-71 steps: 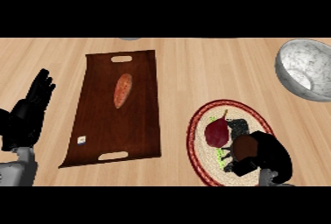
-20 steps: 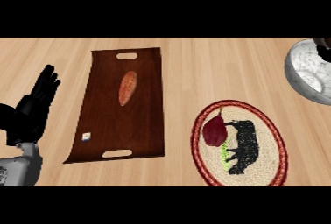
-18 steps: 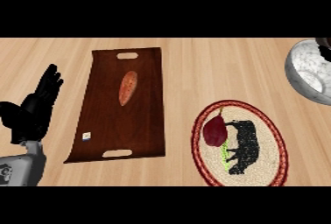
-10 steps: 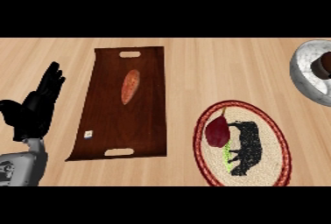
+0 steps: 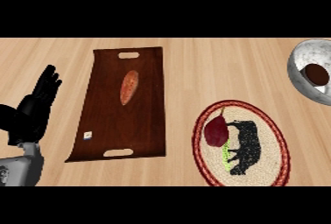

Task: Pick the cupcake from the placemat and place it in the bowl

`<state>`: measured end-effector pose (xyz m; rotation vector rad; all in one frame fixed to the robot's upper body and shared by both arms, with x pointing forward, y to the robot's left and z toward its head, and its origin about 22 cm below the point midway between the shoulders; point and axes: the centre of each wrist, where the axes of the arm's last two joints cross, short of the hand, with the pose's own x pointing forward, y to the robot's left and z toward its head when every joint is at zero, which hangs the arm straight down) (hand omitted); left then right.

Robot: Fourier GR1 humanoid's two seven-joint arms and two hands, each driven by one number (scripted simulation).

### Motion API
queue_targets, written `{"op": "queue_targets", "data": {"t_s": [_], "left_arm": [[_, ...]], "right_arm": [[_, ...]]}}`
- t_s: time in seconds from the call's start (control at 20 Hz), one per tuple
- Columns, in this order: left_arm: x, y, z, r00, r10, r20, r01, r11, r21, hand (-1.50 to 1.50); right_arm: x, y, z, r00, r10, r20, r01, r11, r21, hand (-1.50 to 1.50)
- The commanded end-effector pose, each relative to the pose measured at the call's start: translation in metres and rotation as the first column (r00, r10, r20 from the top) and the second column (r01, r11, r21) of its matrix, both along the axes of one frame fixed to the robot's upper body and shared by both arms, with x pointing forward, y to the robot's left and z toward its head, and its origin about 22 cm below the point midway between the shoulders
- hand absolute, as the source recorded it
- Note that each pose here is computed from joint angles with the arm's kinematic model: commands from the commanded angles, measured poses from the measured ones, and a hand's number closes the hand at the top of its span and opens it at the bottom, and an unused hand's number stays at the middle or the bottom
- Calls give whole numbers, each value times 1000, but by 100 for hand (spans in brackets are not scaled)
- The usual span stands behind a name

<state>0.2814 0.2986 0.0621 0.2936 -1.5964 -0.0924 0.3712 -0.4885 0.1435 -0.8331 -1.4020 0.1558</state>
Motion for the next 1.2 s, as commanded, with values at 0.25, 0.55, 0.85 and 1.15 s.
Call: {"op": "queue_targets", "data": {"t_s": [0.25, 0.55, 0.85, 1.15], "left_arm": [[5, -7, 4, 1000, 16, 11, -16, 1000, -10, 0], [-1, 6, 4, 1000, 20, 2, -20, 1000, 4, 0], [-2, -3, -2, 1000, 7, -20, -7, 1000, -14, 0], [7, 7, -5, 1000, 21, -8, -21, 1000, 5, 0]], "right_arm": [[-55, -64, 16, 960, -116, 254, 21, 937, 350, -150], [-127, -114, 9, 971, -84, 223, -4, 931, 366, -150], [-164, -133, 5, 966, -43, 255, -82, 886, 457, -150], [-177, -136, -9, 939, 4, 344, -171, 873, 457, -150]]}}
